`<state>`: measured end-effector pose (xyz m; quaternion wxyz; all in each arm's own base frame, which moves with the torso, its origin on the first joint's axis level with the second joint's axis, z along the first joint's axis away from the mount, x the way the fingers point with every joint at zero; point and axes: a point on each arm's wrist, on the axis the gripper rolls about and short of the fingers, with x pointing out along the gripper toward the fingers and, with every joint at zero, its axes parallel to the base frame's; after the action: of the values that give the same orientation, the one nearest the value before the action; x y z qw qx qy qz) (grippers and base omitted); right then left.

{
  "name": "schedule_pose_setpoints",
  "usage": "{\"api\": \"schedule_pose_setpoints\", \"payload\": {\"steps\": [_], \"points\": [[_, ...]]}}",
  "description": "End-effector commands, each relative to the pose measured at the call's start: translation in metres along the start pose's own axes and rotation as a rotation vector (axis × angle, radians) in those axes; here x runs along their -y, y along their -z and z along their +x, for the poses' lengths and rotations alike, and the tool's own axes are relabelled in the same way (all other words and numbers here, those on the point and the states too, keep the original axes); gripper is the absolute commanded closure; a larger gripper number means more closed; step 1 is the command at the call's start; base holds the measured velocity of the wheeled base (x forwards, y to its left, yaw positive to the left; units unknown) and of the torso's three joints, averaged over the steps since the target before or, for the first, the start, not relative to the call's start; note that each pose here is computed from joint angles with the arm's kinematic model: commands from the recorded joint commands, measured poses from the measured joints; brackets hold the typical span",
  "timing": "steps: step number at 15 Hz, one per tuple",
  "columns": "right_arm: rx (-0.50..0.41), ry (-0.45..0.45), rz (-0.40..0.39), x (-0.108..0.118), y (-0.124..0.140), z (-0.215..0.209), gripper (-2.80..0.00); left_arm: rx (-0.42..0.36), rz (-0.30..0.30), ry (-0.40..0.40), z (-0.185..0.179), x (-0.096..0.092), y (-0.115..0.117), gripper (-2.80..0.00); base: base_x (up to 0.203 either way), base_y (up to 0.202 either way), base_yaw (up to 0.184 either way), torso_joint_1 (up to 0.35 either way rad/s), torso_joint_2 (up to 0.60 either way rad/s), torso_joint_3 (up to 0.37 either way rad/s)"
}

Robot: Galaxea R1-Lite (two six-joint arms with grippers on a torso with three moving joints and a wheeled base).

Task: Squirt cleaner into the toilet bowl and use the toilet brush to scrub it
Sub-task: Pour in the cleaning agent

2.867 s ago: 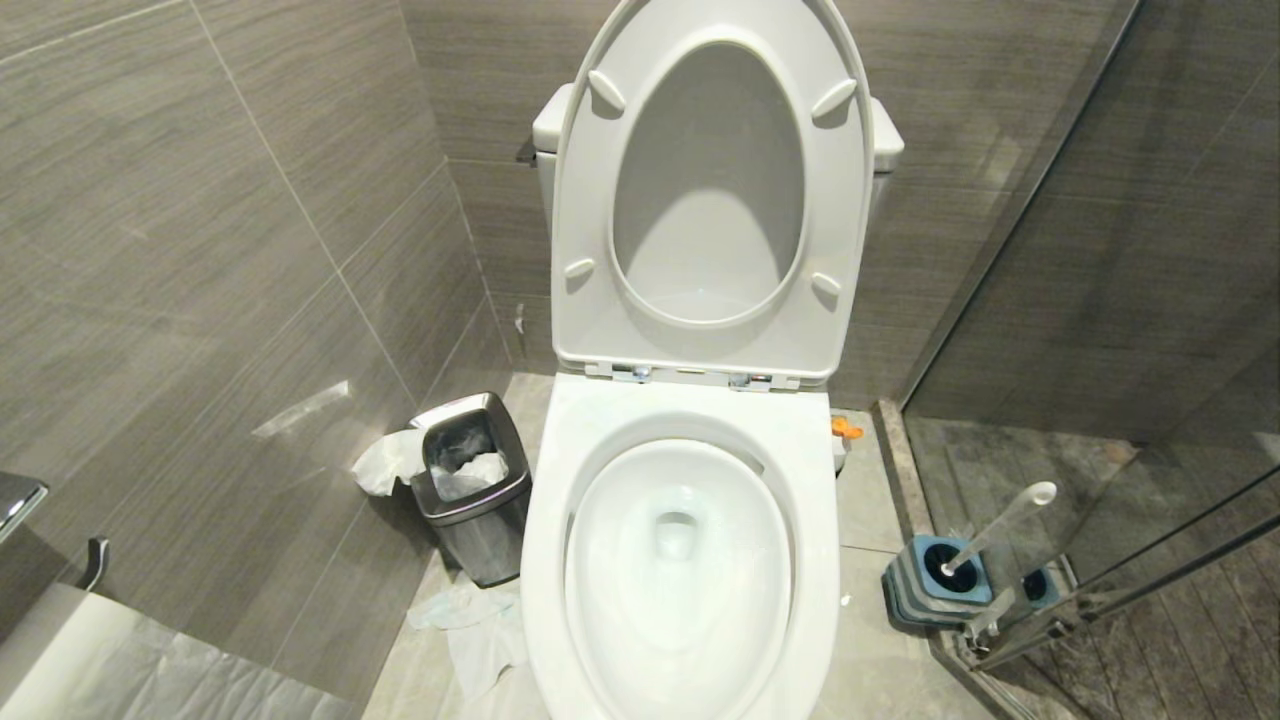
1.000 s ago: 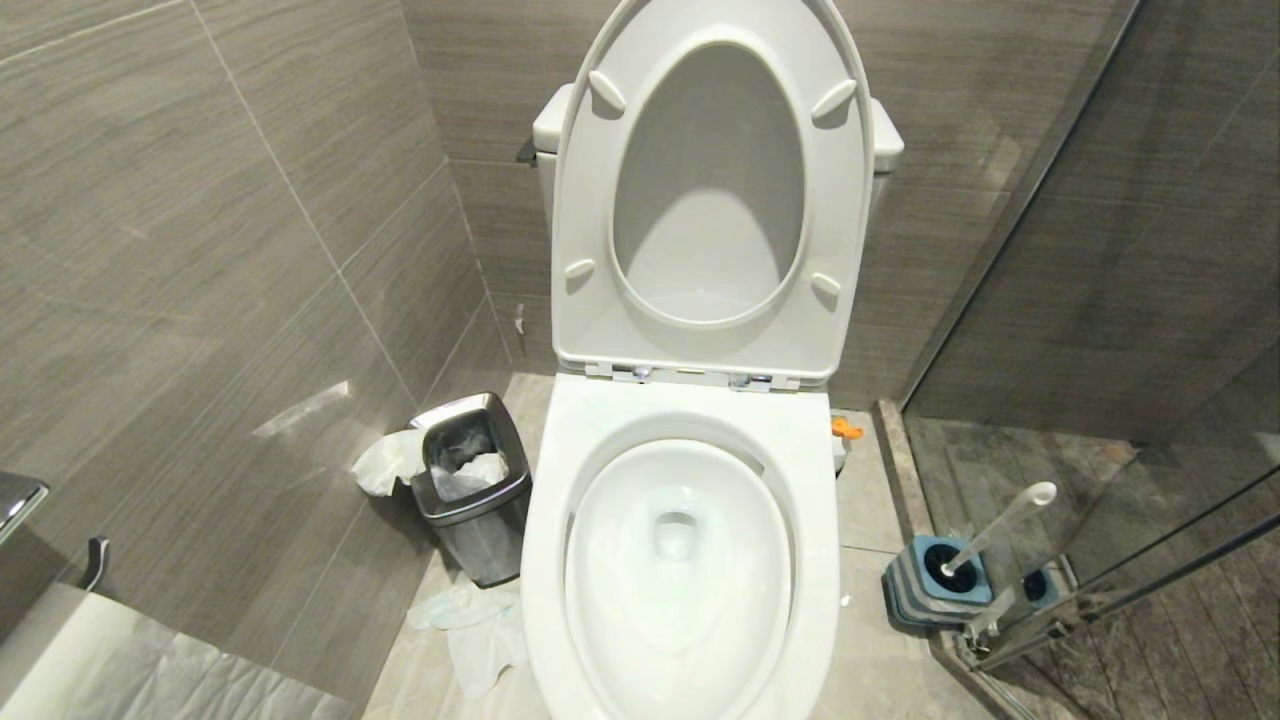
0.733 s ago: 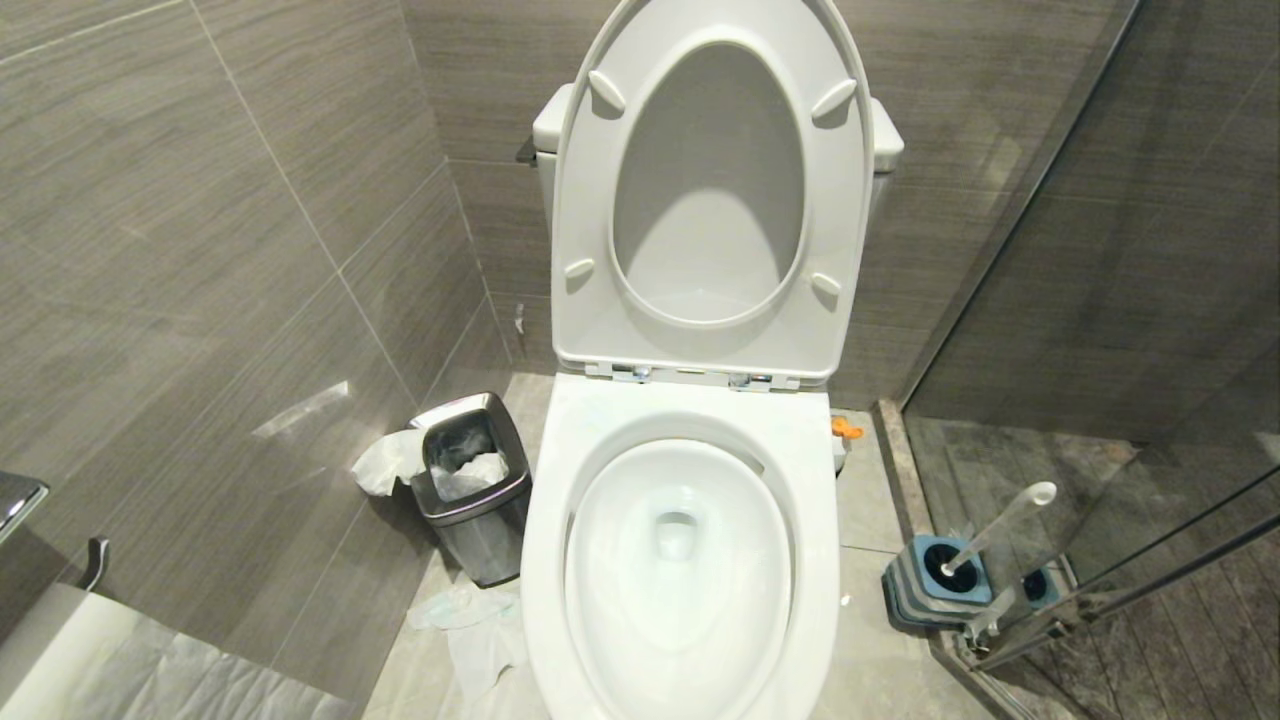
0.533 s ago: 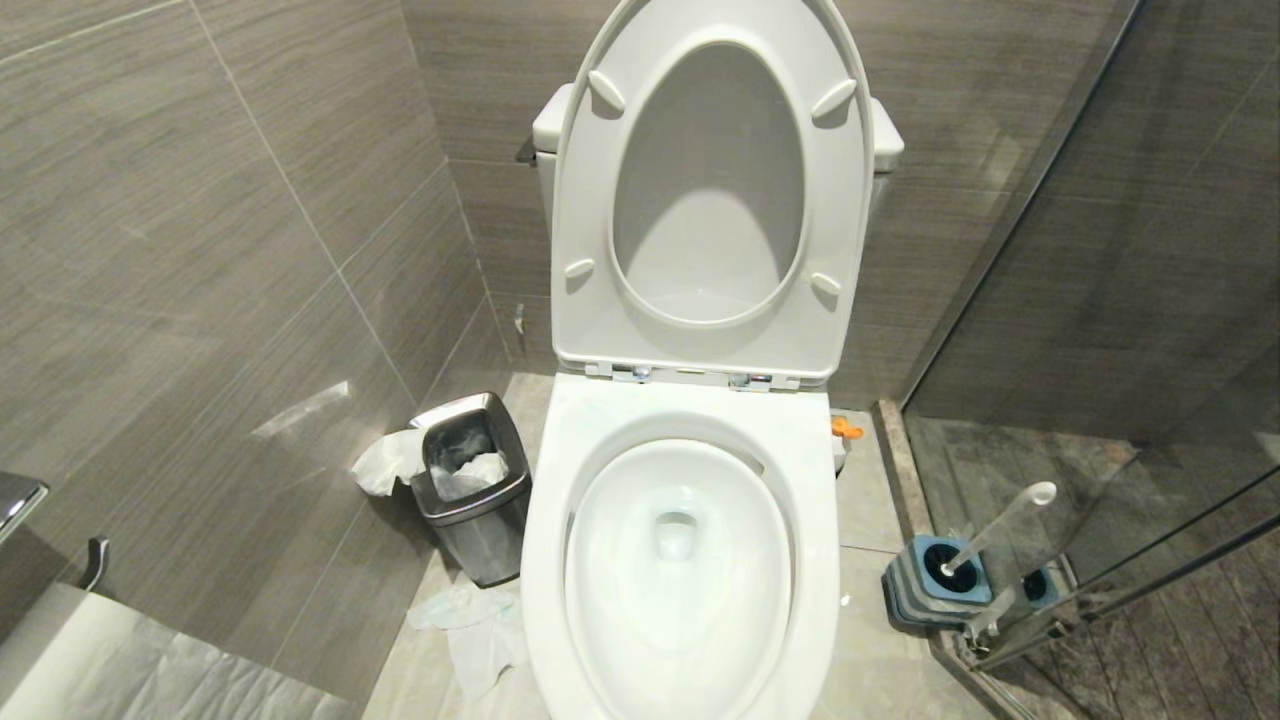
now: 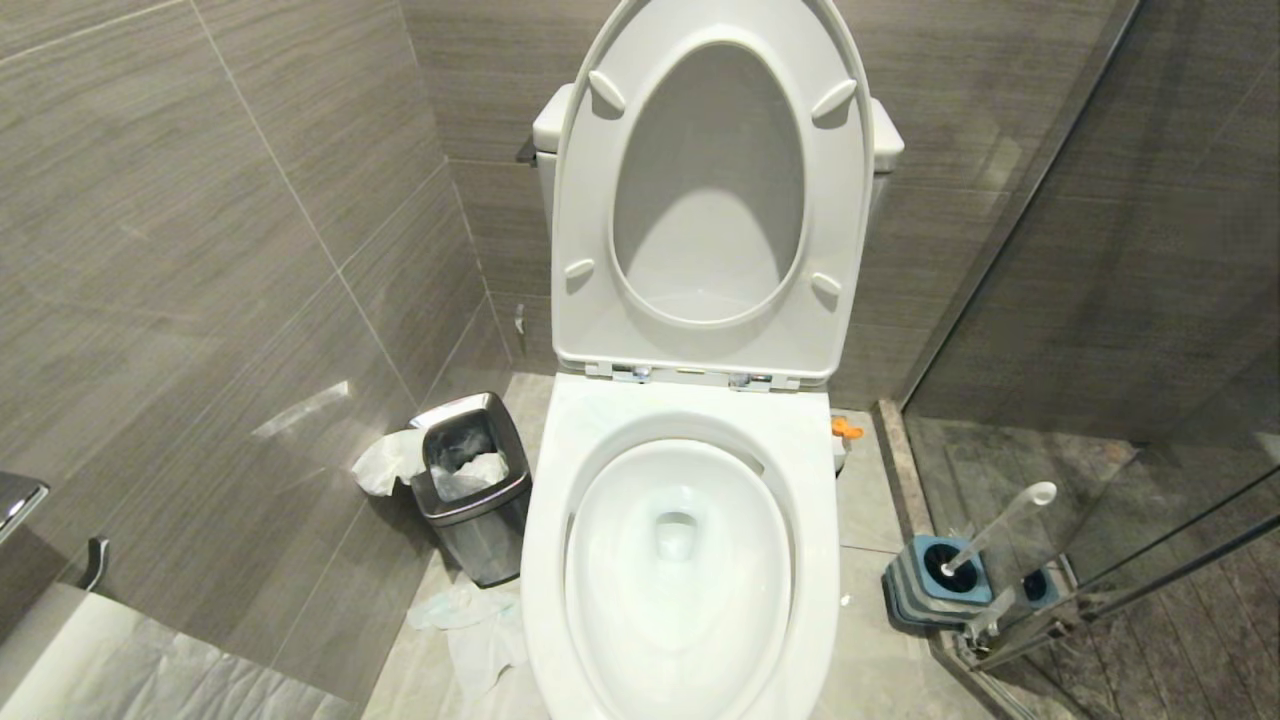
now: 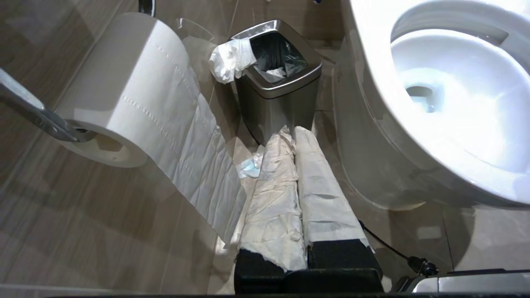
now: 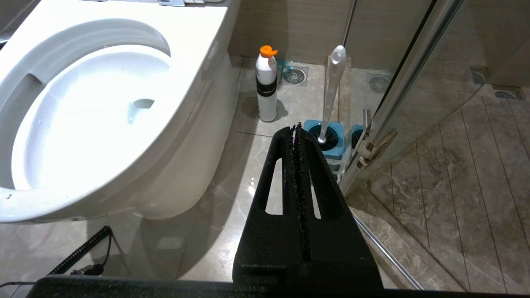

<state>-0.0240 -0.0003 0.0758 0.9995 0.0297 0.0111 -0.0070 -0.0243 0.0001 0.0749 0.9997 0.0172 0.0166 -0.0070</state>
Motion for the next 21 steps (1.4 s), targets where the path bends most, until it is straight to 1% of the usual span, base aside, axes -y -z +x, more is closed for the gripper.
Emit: {"api": "schedule_pose_setpoints", "payload": {"steps": [1, 2, 4, 21], "points": [[0.000, 0.000, 0.000, 0.0000, 0.0000, 0.0000, 0.00, -0.002, -0.013, -0.002, 0.0001, 0.0000, 0.0001, 0.00, 0.000, 0.000, 0.000, 0.000, 0.00, 0.000], [0.000, 0.000, 0.000, 0.0000, 0.0000, 0.0000, 0.00, -0.002, -0.026, -0.003, 0.0001, -0.0001, 0.0001, 0.00, 0.000, 0.000, 0.000, 0.000, 0.00, 0.000], [0.000, 0.000, 0.000, 0.0000, 0.0001, -0.0001, 0.00, -0.002, -0.028, -0.003, 0.0003, 0.0000, 0.0004, 0.00, 0.000, 0.000, 0.000, 0.000, 0.00, 0.000], [0.000, -0.001, -0.003, 0.0000, 0.0000, 0.0000, 0.00, 0.000, -0.029, -0.003, 0.0003, -0.0001, 0.0002, 0.00, 0.000, 0.000, 0.000, 0.000, 0.00, 0.000]]}}
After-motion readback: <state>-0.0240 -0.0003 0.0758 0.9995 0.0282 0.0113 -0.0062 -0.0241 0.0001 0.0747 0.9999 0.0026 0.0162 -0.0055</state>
